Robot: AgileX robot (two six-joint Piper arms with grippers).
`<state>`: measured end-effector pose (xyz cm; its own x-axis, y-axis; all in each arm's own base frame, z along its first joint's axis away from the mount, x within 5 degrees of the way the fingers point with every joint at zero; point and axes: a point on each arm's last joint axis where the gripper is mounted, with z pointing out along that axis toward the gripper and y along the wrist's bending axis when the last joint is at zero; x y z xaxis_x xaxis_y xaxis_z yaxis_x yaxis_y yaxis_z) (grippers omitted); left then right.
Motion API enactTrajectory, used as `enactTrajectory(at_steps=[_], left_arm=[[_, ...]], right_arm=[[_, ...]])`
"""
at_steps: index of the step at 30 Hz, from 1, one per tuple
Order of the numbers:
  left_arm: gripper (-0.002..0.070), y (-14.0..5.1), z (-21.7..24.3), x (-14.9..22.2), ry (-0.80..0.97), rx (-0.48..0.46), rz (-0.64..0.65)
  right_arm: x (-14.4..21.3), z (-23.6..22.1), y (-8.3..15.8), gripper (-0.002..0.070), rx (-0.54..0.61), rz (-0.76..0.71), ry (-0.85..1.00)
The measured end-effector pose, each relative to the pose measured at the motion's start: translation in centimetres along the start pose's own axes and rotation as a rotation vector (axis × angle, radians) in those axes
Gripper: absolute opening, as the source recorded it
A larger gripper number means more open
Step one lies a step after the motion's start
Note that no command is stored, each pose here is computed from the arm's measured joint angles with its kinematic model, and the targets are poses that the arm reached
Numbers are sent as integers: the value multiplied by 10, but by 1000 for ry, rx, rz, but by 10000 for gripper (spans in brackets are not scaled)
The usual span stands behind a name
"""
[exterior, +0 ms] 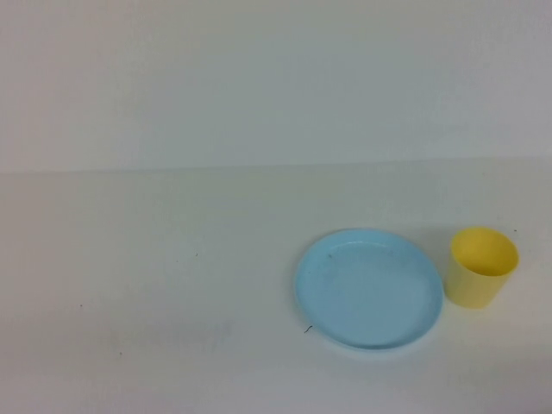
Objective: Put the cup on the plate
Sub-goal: Pick up the cup from the table
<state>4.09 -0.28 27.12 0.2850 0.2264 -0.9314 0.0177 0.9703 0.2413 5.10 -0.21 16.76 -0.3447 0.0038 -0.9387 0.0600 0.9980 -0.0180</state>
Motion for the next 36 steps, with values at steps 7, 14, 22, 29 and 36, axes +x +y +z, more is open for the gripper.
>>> enactTrajectory(at_steps=[7, 14, 22, 29, 36], left_arm=[[0, -15, -1, 40, 189, 63, -162], [0, -21, -7, 75, 375, 58, -229], [0, -24, -15, 90, 578, 79, -145], [0, -23, -14, 89, 569, 11, -240], [0, -22, -14, 89, 570, 4, -240]], right_arm=[[0, 0, 0, 0, 0, 0, 0], [0, 0, 0, 0, 0, 0, 0], [0, 0, 0, 0, 0, 0, 0], [0, 0, 0, 0, 0, 0, 0], [0, 0, 0, 0, 0, 0, 0]])
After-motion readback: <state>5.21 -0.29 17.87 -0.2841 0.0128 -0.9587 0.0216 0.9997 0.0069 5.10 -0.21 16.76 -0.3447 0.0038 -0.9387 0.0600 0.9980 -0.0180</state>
